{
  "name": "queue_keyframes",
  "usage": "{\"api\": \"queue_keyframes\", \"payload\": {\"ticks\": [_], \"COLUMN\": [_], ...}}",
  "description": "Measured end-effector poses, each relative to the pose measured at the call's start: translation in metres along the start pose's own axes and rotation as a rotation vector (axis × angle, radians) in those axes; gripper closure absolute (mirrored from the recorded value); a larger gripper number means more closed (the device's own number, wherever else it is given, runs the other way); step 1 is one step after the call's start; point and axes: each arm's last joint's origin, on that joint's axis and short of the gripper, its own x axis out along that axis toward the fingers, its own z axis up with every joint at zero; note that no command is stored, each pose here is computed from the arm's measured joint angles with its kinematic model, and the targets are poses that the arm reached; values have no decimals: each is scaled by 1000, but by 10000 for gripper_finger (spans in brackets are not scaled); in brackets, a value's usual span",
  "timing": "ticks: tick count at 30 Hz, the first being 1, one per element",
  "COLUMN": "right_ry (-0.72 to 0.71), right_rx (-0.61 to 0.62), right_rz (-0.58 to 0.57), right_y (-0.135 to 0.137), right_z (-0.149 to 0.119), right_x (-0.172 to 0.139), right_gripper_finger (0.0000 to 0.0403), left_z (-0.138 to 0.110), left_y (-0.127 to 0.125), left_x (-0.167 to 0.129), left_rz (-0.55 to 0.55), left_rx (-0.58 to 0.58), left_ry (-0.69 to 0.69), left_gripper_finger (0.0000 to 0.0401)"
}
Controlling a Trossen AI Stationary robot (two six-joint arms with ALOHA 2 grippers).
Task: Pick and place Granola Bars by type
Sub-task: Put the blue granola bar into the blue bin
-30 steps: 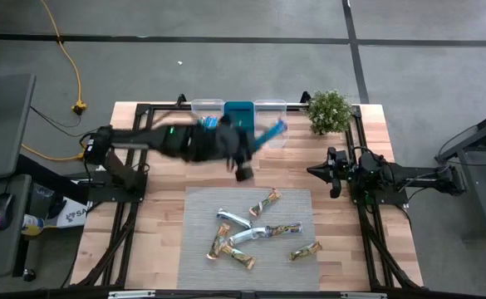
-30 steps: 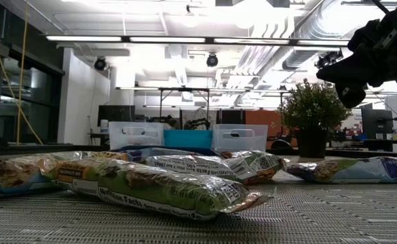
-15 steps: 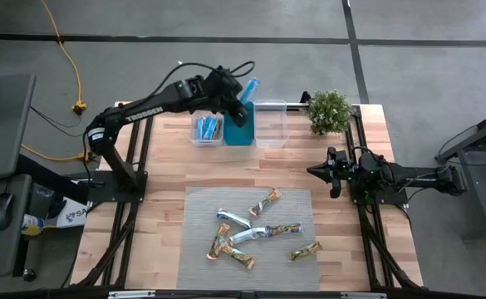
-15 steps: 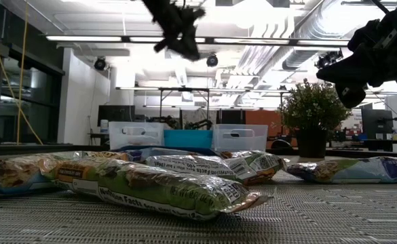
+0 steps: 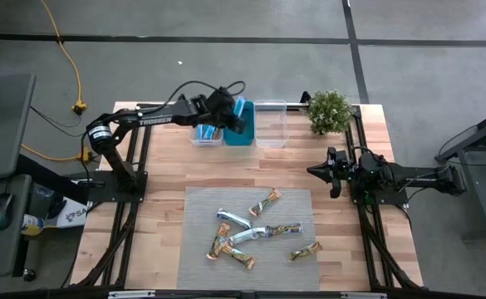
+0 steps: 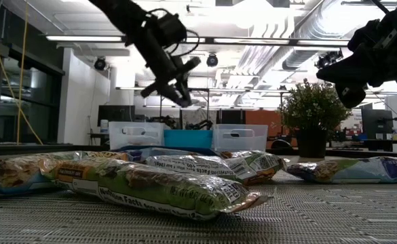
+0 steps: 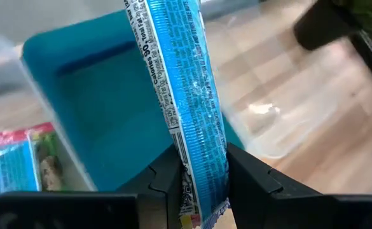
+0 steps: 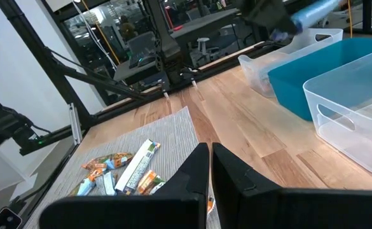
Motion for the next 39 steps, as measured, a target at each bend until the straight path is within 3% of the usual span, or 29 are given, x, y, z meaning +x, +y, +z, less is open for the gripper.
{"api": "queue_keyframes", "payload": {"ticks": [8, 18, 25, 39], "right_ry": [0, 0, 0, 0], "right_rx": [0, 0, 0, 0], "right_rz": [0, 0, 1, 0], "right_y": [0, 0, 0, 0], "right_z": [0, 0, 0, 0], "right_x": [0, 0, 0, 0], "right_gripper_finger": [402, 402, 402, 402], "left_z": [-19, -19, -23, -24], "left_y": [12, 12, 10, 12], "left_x": [11, 12, 37, 50], "left_rz": [48, 37, -31, 12], "left_rx": [-26, 49, 73, 86], "left_ry": [34, 17, 36, -13], "left_gripper_finger": [302, 302, 302, 302]}}
